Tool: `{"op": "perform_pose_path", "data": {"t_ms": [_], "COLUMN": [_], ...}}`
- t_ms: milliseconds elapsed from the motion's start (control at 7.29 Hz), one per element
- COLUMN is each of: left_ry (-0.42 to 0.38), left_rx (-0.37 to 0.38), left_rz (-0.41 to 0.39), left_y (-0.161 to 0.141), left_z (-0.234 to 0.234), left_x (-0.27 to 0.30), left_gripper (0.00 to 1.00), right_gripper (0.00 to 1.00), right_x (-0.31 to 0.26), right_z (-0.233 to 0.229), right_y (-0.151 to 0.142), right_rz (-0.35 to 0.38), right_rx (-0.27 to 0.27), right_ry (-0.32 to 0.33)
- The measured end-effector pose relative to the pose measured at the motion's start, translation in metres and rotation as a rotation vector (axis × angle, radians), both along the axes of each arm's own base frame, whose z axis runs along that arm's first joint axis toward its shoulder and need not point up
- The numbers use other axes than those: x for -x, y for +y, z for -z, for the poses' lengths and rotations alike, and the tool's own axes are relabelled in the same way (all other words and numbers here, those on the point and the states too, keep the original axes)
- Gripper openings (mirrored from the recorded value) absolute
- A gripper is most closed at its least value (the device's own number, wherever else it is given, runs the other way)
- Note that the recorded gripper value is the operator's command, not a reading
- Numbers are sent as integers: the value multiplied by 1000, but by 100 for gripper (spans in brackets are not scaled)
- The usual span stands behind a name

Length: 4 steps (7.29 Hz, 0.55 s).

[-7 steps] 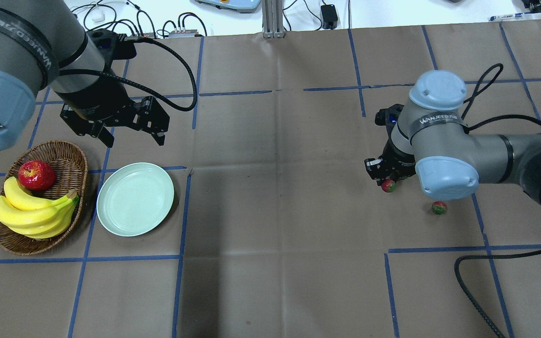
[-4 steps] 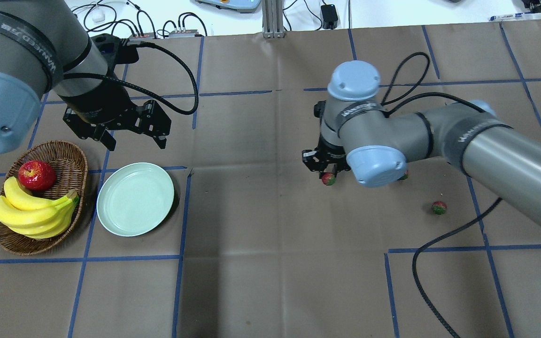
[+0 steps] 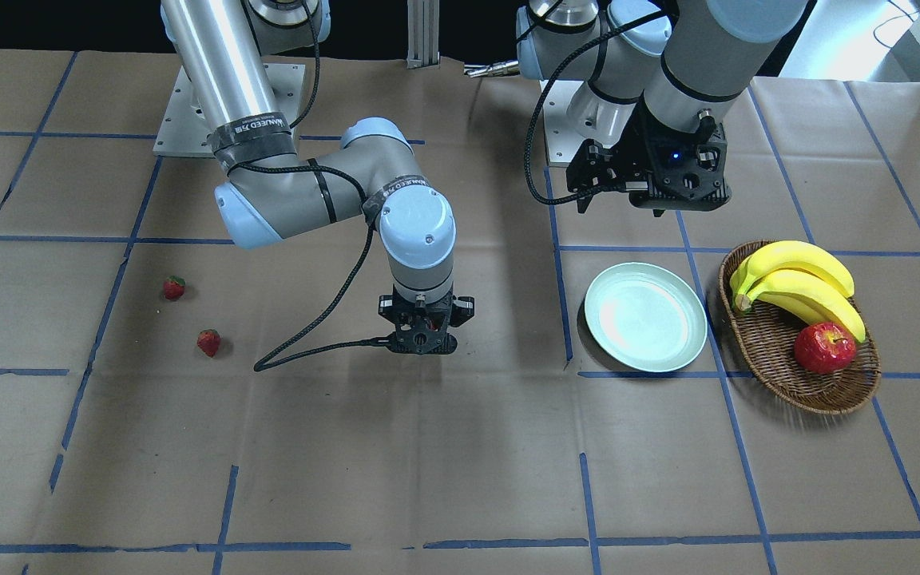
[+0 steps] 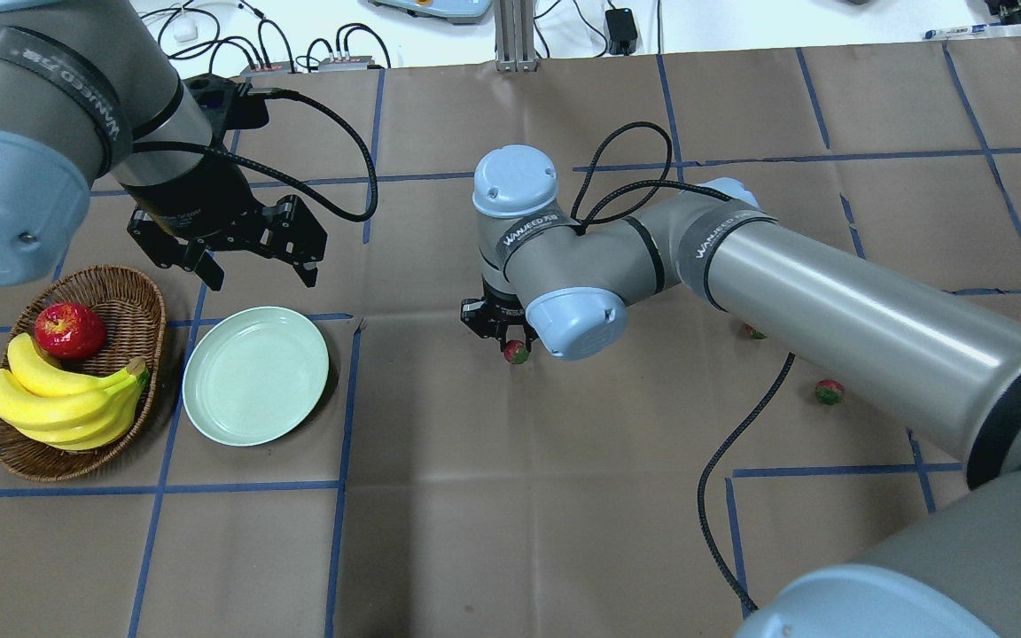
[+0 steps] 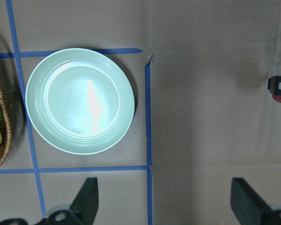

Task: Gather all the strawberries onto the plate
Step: 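Carry the strawberry toward the plate with the right gripper, release mid-table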

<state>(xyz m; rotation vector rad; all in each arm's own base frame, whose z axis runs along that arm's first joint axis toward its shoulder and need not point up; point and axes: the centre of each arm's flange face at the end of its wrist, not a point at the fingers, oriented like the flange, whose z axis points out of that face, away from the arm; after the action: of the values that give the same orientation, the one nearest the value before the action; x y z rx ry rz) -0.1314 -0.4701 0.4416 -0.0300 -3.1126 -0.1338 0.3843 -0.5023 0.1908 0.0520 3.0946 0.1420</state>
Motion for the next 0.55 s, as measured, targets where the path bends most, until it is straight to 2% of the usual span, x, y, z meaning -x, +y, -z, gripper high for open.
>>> {"op": "perform_pose_path", "data": {"t_ms": [274, 549], "left_ry": [1, 3], "left_rx": [-10, -29], "left_rz": [0, -3], "left_y": [-1, 3], "left_z": [4, 16], "left_x": [0, 0], "left_gripper": [100, 100], "right_gripper": [100, 100], "right_x": [7, 53], "right_z": [-10, -48], "right_y": [-6, -23], "right_rz": [5, -10], "right_rx": [10, 18], "right_ry": [-2, 0]}}
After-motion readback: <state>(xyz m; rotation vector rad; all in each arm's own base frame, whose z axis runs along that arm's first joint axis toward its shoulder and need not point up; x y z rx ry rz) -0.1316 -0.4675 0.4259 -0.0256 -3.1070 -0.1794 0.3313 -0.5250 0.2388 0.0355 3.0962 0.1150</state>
